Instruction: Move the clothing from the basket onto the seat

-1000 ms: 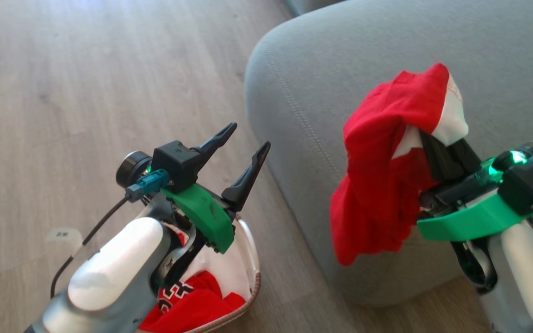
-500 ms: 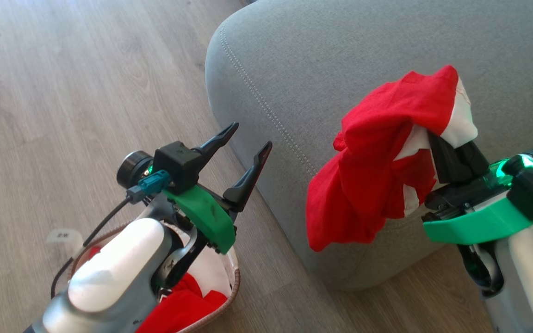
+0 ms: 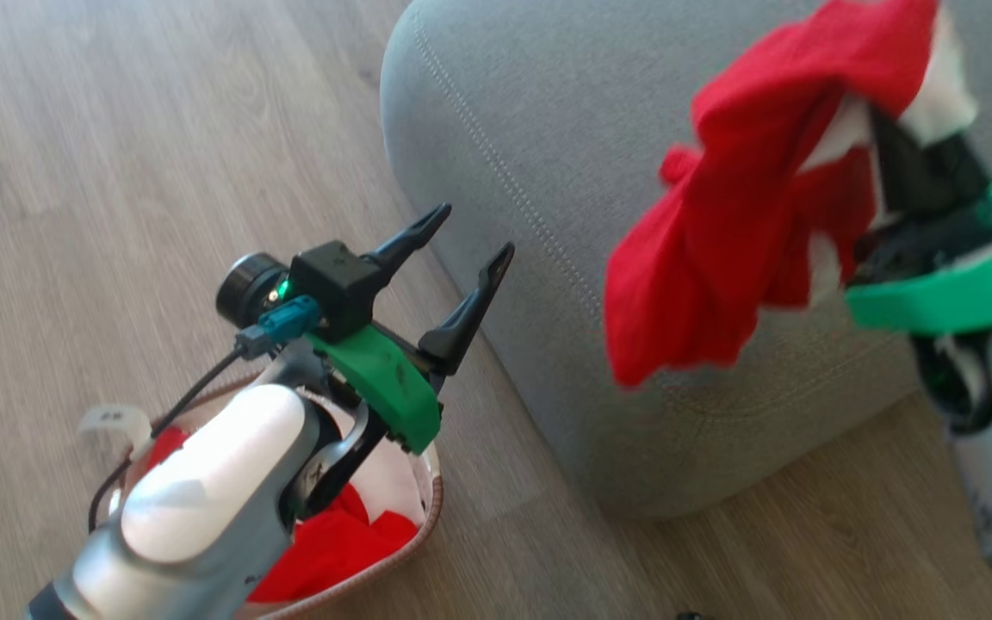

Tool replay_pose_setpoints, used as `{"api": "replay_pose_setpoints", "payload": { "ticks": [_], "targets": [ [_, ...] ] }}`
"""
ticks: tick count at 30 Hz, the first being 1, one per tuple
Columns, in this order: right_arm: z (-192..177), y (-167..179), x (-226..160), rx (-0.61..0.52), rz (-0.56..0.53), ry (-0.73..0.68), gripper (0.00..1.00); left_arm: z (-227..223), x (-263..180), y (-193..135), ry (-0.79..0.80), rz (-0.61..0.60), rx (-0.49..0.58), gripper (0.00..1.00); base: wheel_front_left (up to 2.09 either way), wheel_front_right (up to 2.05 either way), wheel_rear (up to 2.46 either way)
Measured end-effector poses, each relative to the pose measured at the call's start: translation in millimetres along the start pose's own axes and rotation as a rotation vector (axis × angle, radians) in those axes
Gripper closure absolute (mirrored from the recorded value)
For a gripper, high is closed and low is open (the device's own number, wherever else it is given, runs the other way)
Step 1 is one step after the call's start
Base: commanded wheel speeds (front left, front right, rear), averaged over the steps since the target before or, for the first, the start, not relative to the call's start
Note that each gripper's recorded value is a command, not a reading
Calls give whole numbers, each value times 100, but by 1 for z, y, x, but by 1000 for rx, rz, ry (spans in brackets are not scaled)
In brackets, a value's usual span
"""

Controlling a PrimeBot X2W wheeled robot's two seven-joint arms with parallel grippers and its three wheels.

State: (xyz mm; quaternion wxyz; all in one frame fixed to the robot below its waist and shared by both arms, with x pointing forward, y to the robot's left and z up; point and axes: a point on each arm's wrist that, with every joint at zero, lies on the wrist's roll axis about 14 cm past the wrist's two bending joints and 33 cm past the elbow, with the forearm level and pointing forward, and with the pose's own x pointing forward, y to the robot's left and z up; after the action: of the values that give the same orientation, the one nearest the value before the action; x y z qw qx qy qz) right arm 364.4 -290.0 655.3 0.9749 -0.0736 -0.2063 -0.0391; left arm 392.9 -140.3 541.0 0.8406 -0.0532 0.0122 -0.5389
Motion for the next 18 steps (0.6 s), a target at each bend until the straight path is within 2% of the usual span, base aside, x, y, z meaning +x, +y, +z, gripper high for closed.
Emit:
{"api": "replay_pose_setpoints", "payload": {
  "ticks": [8,18],
  "targets": [
    [-11,-24,57,-49,6,23,100,-12,5,20,16,2,-16,0,0,0,0],
    [-65,-50,128,-78,-17,115,100,-38,6,58,51,17,-35,0,0,0,0]
  ]
}}
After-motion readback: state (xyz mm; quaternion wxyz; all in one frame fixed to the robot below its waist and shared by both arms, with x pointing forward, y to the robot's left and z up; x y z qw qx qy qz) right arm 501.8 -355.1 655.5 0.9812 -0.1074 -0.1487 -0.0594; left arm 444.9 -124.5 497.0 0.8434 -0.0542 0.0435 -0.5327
